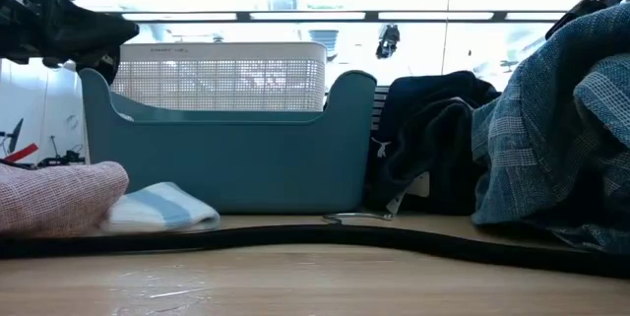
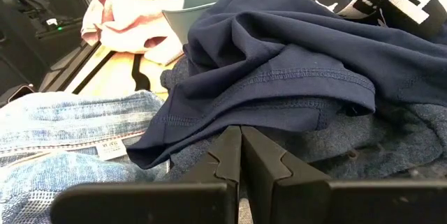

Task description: Pick & Place Cloths

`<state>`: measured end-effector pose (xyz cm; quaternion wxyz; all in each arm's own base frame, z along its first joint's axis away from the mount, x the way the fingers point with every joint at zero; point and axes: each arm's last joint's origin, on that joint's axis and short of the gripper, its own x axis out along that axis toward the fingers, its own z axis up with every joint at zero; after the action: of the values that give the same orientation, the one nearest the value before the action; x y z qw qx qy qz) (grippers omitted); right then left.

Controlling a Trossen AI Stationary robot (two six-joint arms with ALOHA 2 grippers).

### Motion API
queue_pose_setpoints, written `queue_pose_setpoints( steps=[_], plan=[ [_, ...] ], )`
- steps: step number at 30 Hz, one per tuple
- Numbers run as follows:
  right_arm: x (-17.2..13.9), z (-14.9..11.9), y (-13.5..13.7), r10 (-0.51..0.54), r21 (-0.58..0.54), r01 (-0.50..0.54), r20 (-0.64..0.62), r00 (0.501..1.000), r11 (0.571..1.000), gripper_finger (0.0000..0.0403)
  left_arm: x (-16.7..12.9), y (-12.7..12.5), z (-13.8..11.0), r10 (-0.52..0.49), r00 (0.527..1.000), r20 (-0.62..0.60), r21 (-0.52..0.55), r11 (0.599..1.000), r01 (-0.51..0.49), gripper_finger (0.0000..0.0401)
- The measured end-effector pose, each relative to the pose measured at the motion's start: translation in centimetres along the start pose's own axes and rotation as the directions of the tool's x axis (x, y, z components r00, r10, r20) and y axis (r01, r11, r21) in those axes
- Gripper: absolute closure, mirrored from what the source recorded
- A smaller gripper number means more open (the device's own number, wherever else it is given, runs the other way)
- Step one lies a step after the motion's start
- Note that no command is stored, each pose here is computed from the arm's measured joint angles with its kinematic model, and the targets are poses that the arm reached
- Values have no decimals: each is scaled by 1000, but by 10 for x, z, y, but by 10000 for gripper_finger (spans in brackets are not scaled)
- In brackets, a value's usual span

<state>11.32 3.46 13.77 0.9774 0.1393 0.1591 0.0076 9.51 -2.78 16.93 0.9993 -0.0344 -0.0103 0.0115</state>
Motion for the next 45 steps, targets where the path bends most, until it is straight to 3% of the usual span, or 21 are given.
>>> queue_pose_setpoints(
  steps=[24, 27, 31, 37, 42, 45],
  plan=[
    [0, 0, 0, 0, 1, 0, 1, 1000, 1000, 394, 0, 0, 0, 0, 1000, 0, 0, 1000, 0, 375],
    [0, 0, 0, 14, 138, -13, -5, 1000, 990, 394, 0, 0, 0, 0, 1000, 0, 0, 1000, 0, 375],
    [0, 0, 1, 18, 325, -15, -7, 1000, 946, 394, 0, 0, 0, 0, 1000, 0, 0, 1000, 0, 375],
    [0, 0, 1, 18, 340, -15, -6, 1000, 940, 394, 0, 0, 0, 0, 1000, 0, 0, 1000, 0, 375],
    [0, 0, 1, 32, 459, -23, -12, 999, 888, 394, 0, 0, 0, 0, 1000, 0, 0, 1000, 0, 375],
    [0, 0, 1, 33, 452, -25, -10, 999, 892, 394, 0, 0, 0, 0, 1000, 0, 0, 1000, 0, 375]
  ],
)
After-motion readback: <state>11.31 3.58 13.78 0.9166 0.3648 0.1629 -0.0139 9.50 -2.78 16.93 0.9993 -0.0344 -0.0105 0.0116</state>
